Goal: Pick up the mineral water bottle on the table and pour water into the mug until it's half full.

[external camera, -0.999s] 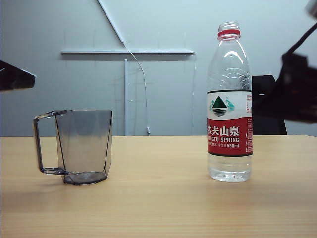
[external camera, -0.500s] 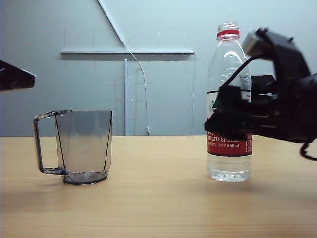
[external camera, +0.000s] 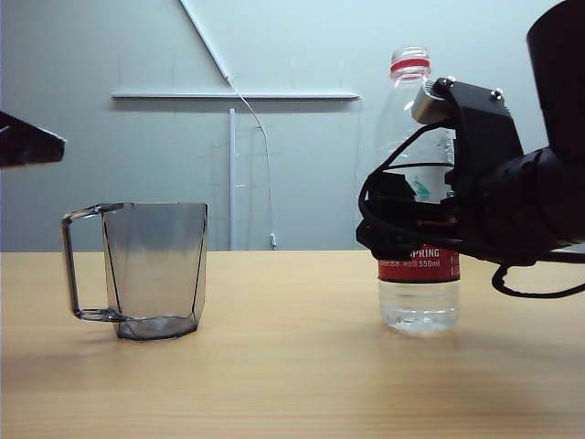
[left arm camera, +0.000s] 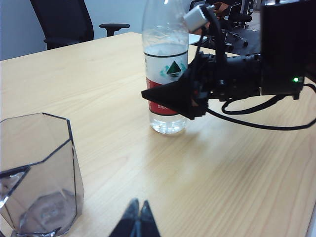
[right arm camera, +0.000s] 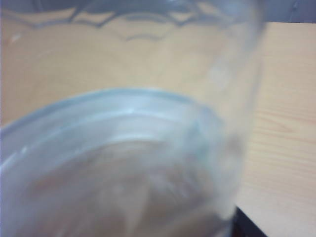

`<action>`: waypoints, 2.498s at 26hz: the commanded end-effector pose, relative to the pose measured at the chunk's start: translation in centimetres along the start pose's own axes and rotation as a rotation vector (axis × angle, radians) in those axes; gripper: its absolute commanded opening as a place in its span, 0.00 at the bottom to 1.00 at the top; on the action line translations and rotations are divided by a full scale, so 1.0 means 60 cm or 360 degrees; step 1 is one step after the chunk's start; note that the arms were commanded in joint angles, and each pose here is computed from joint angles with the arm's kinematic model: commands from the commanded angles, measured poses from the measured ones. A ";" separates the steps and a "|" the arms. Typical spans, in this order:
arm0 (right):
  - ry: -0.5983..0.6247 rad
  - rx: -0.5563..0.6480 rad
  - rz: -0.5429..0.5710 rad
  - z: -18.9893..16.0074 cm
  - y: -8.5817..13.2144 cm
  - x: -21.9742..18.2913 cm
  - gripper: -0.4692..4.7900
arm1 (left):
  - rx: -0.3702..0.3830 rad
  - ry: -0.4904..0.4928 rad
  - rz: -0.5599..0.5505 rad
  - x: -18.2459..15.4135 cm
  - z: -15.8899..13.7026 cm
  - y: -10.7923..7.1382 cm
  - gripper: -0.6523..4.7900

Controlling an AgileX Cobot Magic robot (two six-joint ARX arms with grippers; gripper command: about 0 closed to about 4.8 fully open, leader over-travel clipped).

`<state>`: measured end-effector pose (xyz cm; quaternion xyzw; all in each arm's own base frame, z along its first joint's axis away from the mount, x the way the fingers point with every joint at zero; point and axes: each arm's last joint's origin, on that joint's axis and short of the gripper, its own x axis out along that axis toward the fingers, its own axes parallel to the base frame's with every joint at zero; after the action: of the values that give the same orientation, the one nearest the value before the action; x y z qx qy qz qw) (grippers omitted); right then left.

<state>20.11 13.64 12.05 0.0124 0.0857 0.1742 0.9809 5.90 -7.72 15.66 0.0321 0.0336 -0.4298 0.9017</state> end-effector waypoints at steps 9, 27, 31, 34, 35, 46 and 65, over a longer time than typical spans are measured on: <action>-0.0056 0.0022 0.0003 0.008 0.002 0.002 0.74 | -0.0005 -0.0016 -0.0003 0.000 0.003 0.000 0.12; -0.0175 -0.0192 0.0071 0.030 0.011 -0.024 0.55 | -0.0012 -0.0015 0.0077 0.000 0.003 0.008 0.12; -0.0155 -0.0450 0.0123 0.056 0.034 -0.024 0.55 | -0.0026 -0.0009 0.0253 -0.001 0.002 0.025 0.12; -0.0059 -0.0571 0.0169 0.074 0.053 -0.009 0.54 | -0.0028 -0.0008 0.0288 -0.002 0.002 0.028 0.12; -0.0041 -0.0614 0.0179 0.079 0.058 -0.004 0.54 | -0.0028 -0.0008 0.0290 -0.002 0.002 0.028 0.12; 0.0096 -0.1013 0.0225 0.153 0.094 0.042 0.48 | -0.0038 -0.0005 0.0382 -0.004 0.001 0.039 0.12; 0.0262 -0.1814 0.0157 0.157 0.113 0.090 0.48 | -0.0052 -0.0001 0.0558 -0.008 0.000 0.056 0.12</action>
<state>24.25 21.73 19.53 -0.5123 0.0881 0.2619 0.8131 8.21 -5.21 15.66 0.0257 0.0387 -0.2641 0.9634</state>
